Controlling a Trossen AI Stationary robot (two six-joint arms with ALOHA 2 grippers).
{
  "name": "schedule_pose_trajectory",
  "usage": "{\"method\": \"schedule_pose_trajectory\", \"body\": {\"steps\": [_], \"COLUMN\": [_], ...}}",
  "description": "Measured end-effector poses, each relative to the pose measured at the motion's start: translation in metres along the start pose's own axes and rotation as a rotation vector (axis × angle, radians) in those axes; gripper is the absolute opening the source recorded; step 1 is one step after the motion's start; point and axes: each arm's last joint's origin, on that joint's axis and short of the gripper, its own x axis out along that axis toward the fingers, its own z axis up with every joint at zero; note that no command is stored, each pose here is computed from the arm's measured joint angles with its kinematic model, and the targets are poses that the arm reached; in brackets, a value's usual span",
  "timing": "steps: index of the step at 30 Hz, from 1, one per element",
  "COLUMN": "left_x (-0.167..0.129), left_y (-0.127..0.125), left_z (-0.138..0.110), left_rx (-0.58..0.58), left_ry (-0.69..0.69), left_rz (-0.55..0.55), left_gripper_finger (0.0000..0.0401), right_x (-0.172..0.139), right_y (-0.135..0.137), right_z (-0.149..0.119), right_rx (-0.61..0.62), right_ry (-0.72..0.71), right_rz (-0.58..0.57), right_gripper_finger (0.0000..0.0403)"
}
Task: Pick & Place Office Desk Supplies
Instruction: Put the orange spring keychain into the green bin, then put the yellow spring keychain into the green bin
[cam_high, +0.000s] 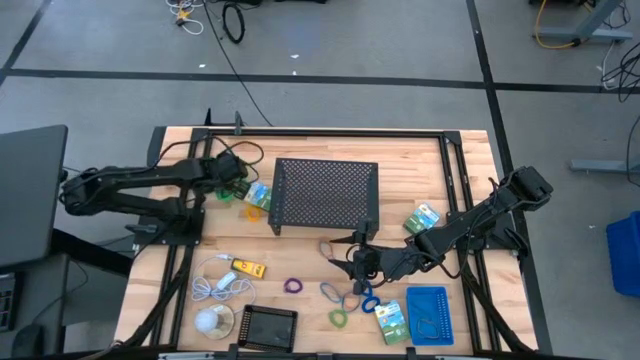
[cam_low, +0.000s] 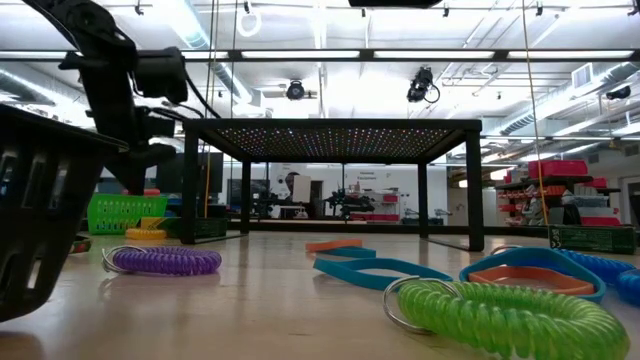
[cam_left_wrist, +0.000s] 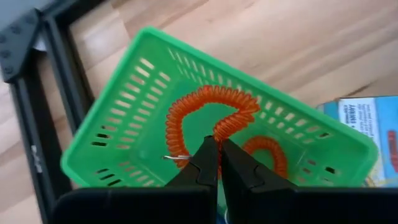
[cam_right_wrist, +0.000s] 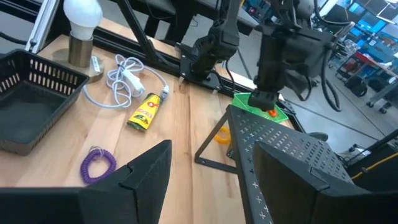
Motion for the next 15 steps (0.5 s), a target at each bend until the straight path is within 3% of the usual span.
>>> {"method": "schedule_pose_trajectory", "body": {"steps": [5,15], "left_x": [0.008,0.012], "left_y": [0.003,0.007], "left_z": [0.004,0.006], "left_rx": [0.014,0.001], "left_ry": [0.055,0.058], "left_rz": [-0.048,-0.013], "left_gripper_finger": [0.0029,0.0091], "right_x": [0.0,0.0], "right_y": [0.0,0.0], "right_z": [0.0,0.0], "right_rx": [0.0,0.0], "right_ry": [0.0,0.001], "right_rz": [0.0,-0.001], "right_gripper_finger": [0.0233,0.0233]}}
